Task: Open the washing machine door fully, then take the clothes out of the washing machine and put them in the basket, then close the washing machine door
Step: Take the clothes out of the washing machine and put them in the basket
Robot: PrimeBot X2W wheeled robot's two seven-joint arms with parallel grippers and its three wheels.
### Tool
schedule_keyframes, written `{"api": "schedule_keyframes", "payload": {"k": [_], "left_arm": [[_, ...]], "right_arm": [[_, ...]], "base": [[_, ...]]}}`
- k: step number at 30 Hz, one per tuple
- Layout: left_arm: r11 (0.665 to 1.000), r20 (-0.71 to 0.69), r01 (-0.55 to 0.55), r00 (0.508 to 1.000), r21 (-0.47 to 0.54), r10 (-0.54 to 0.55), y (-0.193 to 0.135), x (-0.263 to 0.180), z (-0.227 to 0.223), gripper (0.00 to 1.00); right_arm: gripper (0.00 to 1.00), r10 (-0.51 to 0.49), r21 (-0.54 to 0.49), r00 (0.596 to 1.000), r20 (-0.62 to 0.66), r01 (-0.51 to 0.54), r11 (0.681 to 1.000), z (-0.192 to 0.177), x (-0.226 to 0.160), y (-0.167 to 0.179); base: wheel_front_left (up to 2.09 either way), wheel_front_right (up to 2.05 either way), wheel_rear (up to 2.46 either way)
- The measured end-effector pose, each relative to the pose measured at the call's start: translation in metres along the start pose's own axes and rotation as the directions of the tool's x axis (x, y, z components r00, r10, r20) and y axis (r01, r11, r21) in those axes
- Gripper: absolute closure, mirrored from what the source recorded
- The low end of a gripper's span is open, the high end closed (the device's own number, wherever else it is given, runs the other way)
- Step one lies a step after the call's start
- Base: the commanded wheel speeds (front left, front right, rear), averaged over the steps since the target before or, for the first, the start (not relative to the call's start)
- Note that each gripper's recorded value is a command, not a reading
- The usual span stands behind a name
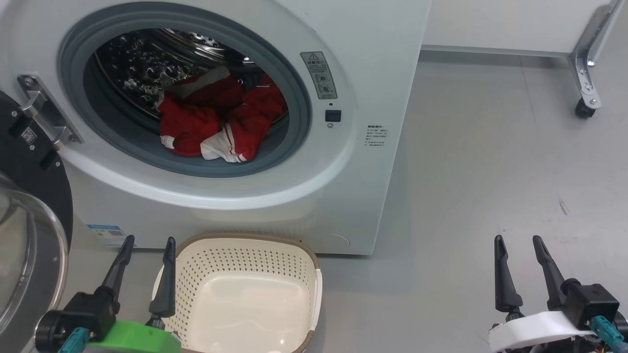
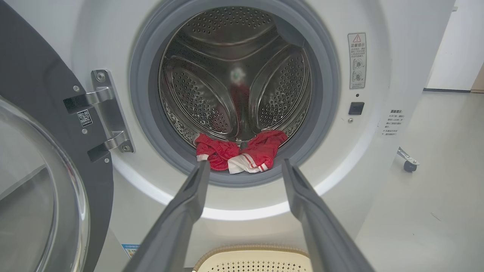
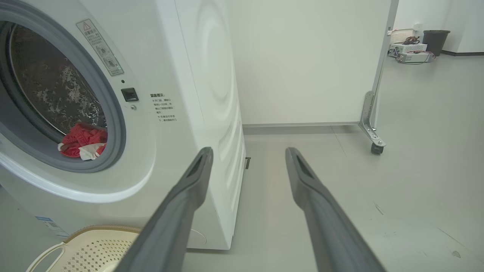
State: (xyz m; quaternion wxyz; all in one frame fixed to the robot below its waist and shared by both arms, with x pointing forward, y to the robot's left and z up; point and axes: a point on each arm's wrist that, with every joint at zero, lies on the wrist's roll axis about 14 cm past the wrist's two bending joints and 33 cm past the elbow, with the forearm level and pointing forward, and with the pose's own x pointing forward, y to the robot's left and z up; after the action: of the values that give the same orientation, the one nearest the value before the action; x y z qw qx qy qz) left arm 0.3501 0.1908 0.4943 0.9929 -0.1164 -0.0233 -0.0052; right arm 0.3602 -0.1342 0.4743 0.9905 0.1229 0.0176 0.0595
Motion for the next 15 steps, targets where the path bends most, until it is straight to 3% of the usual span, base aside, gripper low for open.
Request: {"api": "schedule_keyframes", "payload": {"k": [15], "left_arm": [[1.0, -0.006, 0.012, 1.0, 0.012, -0.011, -0.0031, 0.0015, -0.0017, 0.0]], "right_arm": [[0.0, -0.003, -0.001, 1.0, -0.005, 0.003, 1.0, -0.0017, -0.001, -0.001]], "base": [[0.02, -0.02, 0.0]]}}
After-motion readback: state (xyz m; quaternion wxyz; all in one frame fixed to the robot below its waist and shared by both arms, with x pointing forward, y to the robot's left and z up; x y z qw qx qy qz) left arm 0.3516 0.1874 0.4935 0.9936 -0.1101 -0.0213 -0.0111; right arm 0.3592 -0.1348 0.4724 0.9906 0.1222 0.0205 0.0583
